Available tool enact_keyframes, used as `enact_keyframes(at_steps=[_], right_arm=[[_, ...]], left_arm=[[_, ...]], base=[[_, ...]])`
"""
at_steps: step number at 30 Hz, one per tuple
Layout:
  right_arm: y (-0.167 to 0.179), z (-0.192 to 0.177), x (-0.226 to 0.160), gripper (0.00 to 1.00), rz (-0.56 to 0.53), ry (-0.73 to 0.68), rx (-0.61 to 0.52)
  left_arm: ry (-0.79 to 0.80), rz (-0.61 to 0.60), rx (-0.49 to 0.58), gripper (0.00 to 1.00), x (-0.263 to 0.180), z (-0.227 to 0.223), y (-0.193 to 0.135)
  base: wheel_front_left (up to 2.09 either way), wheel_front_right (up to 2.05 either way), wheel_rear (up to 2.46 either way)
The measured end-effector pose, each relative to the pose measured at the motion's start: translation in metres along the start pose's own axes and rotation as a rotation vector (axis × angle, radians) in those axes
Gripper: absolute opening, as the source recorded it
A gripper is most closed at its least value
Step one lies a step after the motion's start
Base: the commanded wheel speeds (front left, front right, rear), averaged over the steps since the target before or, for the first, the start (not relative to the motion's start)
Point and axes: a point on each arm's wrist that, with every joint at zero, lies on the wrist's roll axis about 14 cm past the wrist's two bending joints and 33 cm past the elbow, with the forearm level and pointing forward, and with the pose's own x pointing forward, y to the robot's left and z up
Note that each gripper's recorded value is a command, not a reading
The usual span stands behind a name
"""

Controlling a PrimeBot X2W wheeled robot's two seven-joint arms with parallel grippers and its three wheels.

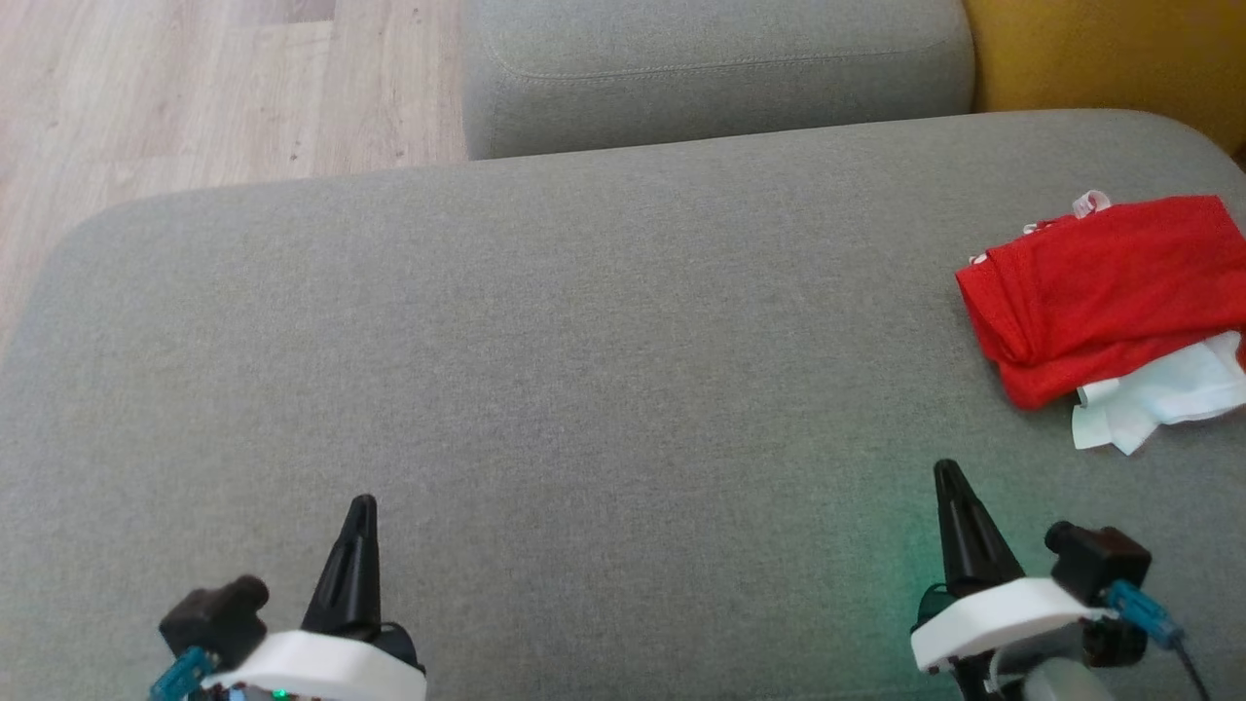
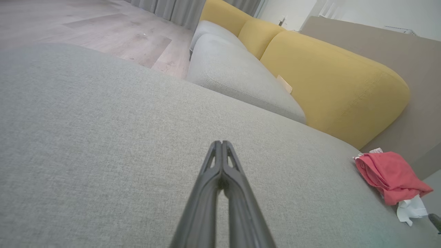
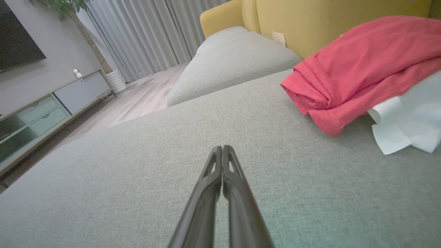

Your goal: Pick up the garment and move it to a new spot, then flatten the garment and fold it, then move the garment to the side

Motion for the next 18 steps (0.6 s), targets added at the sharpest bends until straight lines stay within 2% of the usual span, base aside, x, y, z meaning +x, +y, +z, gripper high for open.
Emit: enact_keyframes(at_steps=[18], right_arm=[[-0.012, 0.006, 0.001, 0.00, -0.061, -0.008, 0.213]], left_arm=[[0.016, 0.052, -0.186, 0.00, 0.005, 0.001, 0.011]], base=[[0.00, 0.00, 0.00]])
